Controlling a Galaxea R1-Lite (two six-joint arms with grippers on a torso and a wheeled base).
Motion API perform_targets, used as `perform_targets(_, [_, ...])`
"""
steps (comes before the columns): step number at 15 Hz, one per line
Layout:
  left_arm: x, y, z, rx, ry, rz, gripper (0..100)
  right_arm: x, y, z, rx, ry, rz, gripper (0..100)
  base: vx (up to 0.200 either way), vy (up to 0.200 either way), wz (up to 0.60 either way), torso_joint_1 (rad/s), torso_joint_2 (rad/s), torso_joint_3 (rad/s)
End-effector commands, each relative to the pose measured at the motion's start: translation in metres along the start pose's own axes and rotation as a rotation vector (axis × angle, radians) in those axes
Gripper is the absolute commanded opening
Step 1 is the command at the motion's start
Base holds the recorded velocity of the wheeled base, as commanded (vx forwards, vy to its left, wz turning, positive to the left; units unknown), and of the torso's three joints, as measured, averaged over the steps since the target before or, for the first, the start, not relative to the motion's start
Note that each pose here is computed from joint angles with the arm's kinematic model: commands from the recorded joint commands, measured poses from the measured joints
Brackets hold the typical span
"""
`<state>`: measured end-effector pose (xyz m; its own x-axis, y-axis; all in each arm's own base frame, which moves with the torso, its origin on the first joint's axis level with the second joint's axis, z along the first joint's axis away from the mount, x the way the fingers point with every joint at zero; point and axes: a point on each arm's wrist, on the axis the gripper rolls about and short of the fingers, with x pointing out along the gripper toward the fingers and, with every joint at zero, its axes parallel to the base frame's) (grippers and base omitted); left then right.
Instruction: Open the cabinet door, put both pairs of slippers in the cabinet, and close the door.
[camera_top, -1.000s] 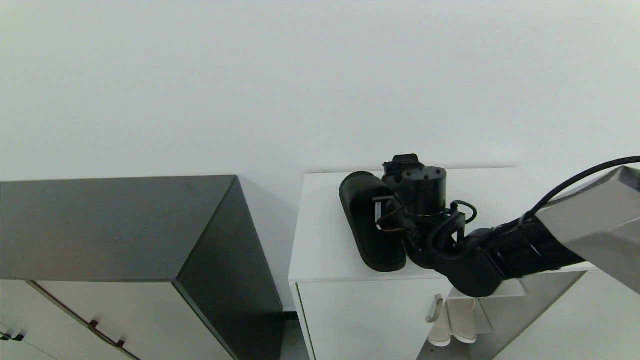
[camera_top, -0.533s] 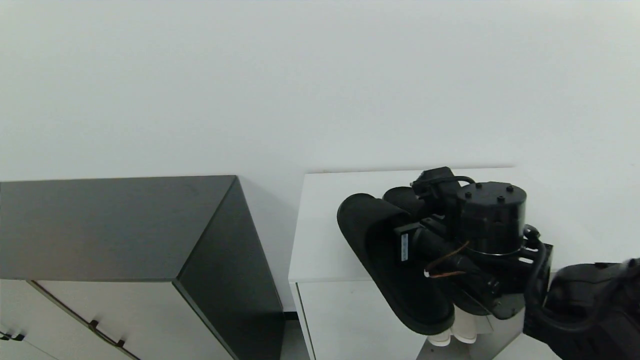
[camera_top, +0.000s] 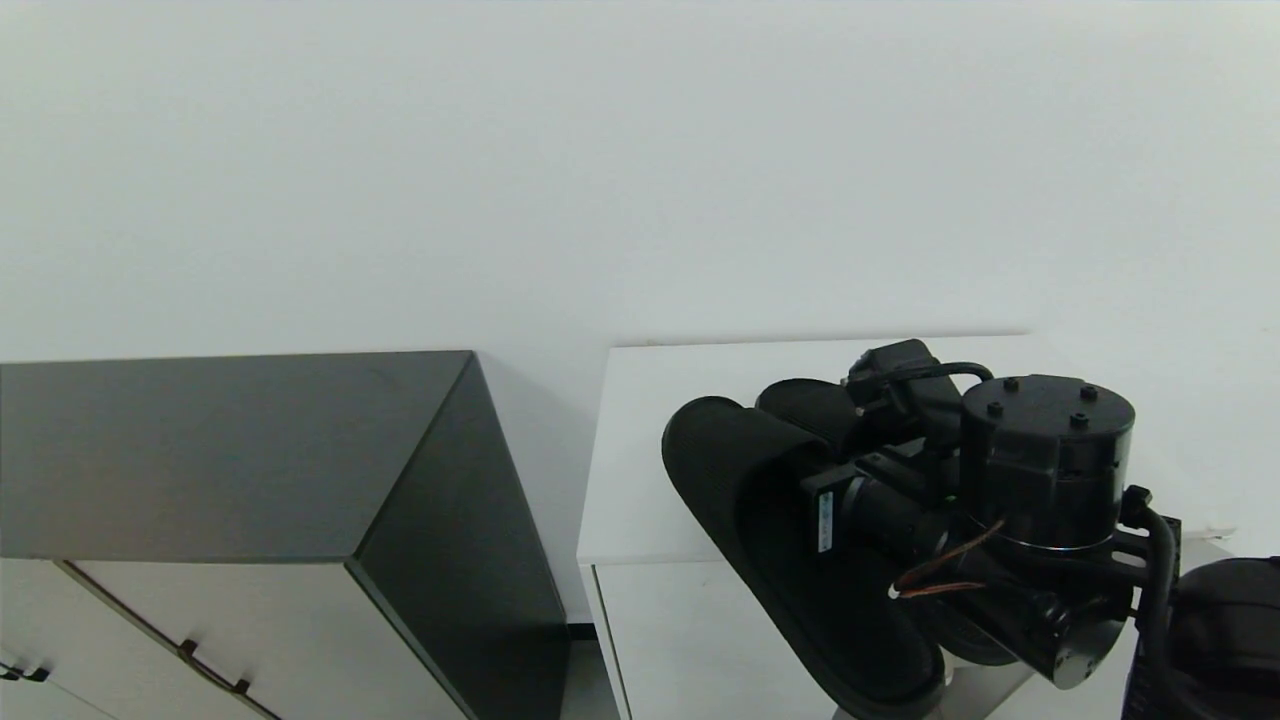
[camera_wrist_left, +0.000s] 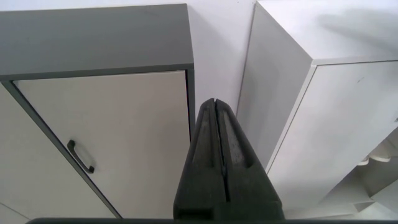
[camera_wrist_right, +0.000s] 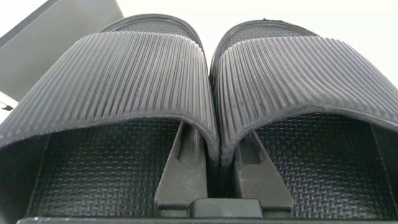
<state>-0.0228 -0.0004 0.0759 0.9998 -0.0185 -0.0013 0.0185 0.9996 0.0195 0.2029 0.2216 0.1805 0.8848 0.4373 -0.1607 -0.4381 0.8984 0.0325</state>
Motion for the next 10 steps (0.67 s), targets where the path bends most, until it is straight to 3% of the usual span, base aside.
perform_targets(1, [0.0, 0.0, -0.0001, 0.0, 0.0, 0.0, 0, -0.0003, 0.0002, 0.0002, 0.0, -0.001, 0.0, 0, -0.2, 0.0, 0.0, 0.007, -0.01, 0.002])
perform_targets(10, [0.0, 0.0, -0.0001, -0.001, 0.0, 0.0, 0, -0.0012, -0.0006, -0.0034, -0.007, 0.01, -0.001, 0, -0.2, 0.0, 0.0, 0.002, 0.0, 0.002])
